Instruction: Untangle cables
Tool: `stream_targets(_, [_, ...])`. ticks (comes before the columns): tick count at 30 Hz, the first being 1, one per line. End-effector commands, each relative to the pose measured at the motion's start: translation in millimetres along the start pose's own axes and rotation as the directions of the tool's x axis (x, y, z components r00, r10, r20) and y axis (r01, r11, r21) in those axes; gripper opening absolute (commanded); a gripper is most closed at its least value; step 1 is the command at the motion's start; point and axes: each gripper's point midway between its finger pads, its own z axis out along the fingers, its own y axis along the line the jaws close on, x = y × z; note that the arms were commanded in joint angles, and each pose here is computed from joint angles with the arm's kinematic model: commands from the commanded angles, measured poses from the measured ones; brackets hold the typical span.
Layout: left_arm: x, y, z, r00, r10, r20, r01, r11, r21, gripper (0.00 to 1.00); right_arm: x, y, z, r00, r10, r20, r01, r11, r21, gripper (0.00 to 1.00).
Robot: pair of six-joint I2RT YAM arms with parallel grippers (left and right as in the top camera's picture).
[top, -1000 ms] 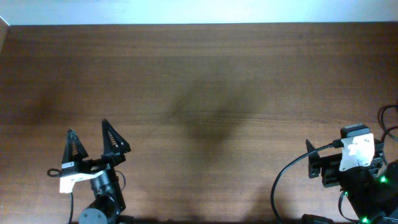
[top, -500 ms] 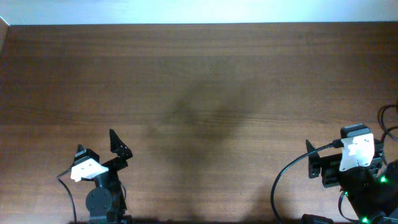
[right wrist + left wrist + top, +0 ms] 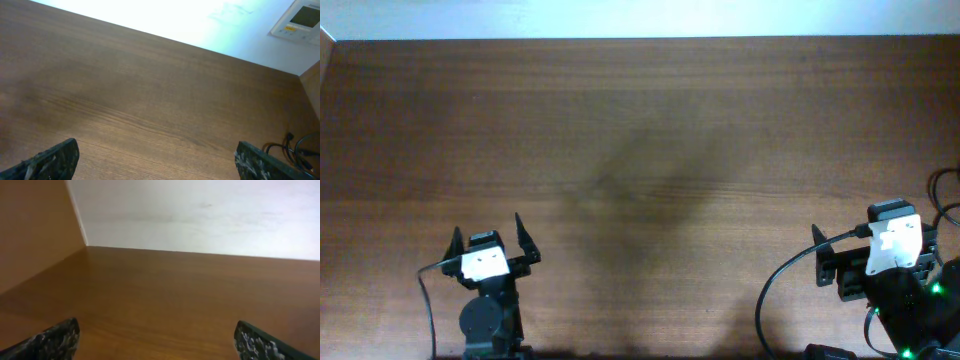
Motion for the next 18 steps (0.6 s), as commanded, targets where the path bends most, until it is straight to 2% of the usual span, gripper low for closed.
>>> stream_targets(1, [3.7, -27.6, -2.5, 0.999, 0.051, -0.003, -0.05, 0.985, 0.163, 0.99, -1.3, 0.5, -0.4, 1.0, -0.006, 0.004, 0.006, 1.0, -0.002, 0.99])
stream_targets(7, [3.8, -28.2, -2.7, 1.0, -0.005, -0.013, 0.007, 0.986, 0.166, 0.99, -1.4, 0.5, -0.5, 1.0, -0.006, 0.005, 0.006, 1.0, -0.002, 0.99])
stream_targets(18, [2.9, -27.6, -2.5, 1.0, -0.012, -0.01, 0.014, 0.987, 0.163, 0.99, -1.3, 0.5, -0.4, 1.0, -0.006, 0.004, 0.006, 1.0, -0.002, 0.99])
